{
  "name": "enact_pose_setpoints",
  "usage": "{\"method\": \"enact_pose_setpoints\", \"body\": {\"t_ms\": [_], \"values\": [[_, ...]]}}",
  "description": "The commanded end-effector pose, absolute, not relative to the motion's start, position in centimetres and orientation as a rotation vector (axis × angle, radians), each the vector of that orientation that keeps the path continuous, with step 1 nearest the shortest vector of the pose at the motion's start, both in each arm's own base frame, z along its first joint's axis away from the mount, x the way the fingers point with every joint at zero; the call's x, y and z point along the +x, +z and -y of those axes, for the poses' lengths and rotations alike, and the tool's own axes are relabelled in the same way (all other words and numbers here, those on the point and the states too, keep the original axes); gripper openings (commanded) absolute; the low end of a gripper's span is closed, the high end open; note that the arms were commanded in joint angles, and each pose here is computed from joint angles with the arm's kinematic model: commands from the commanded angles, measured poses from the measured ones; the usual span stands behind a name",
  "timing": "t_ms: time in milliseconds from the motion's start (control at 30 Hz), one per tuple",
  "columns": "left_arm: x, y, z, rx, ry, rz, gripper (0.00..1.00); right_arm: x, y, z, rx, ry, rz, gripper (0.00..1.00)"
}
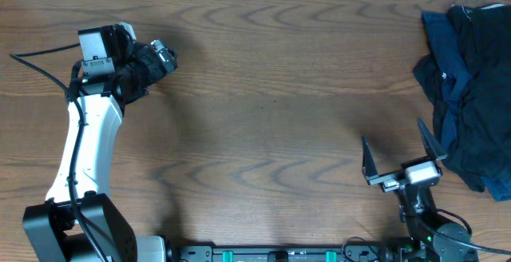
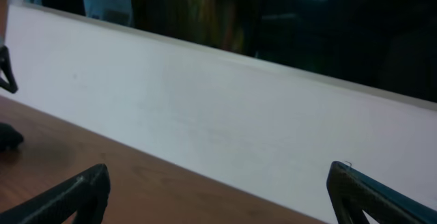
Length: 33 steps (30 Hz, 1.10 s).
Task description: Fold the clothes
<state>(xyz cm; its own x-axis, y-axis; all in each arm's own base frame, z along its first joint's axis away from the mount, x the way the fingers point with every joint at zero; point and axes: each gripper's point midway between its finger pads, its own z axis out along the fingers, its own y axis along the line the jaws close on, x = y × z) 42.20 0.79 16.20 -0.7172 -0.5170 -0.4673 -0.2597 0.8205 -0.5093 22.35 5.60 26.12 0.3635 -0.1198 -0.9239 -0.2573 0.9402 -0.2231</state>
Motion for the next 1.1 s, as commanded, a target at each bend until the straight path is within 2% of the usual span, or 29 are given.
{"method": "enact_pose_setpoints", "body": {"t_ms": [0, 600, 1067], "values": [[42.3, 16.0, -0.8, -0.570, -0.552, -2.391, 0.98, 22.9, 24.3, -5.2, -0.342, 0.078, -1.247, 0.99], [42.3, 16.0, -0.8, -0.570, -0.552, -2.391, 0.98, 24.5, 17.1, -2.5, -0.206, 0.015, -1.575, 0.99], [42.3, 16.0, -0.8, -0.569, -0.552, -2.391, 0.98, 24.6, 15.7, -1.2, -0.118, -0.012, -1.638, 0.99]]}}
